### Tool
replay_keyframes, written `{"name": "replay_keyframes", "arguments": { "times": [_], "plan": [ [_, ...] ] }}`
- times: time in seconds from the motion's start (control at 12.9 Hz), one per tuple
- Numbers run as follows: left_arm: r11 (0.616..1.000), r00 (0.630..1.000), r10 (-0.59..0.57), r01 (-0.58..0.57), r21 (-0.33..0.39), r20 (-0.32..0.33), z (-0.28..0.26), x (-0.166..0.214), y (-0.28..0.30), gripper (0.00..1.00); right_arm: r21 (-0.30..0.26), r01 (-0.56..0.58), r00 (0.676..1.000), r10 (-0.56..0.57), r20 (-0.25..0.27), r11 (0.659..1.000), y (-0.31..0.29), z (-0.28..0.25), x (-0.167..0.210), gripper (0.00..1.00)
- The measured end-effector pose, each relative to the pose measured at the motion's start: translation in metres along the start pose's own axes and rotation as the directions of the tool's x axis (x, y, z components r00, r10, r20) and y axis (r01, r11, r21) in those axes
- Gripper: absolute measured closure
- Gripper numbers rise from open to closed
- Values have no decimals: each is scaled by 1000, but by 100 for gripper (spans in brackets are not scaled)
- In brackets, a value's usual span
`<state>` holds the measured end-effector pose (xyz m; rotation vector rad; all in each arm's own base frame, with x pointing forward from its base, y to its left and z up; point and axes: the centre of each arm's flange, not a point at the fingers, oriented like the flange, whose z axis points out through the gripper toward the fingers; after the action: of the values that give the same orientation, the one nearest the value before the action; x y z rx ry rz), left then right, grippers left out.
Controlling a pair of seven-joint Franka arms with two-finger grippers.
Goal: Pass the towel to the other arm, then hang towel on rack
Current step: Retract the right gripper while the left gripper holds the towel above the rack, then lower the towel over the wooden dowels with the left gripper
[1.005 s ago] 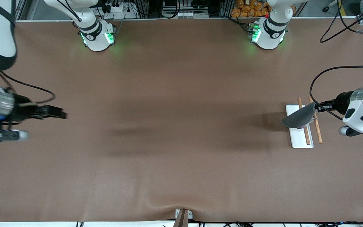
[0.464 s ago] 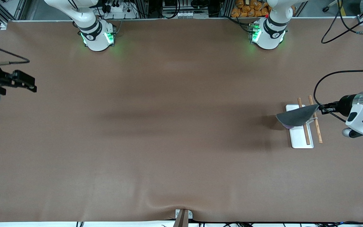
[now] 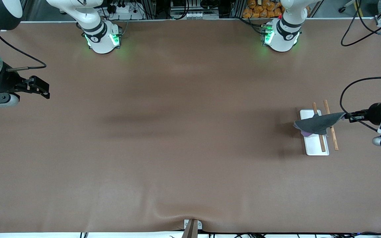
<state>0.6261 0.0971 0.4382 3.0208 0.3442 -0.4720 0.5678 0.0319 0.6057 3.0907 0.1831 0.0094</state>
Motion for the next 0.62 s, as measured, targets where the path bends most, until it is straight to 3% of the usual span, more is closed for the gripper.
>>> {"name": "replay_keyframes", "arguments": {
  "times": [0.31, 0.62],
  "plan": [
    [997, 997, 83, -83, -10, -8, -2, 2, -24, 98, -13, -7, 999, 7, -38, 1000, 5, -27, 0, 0],
    [988, 987, 154, -155, -25, -32, -1, 7, -62, 98, -13, -3, 999, 2, -41, 1000, 3, -29, 1, 0]
  ]
}}
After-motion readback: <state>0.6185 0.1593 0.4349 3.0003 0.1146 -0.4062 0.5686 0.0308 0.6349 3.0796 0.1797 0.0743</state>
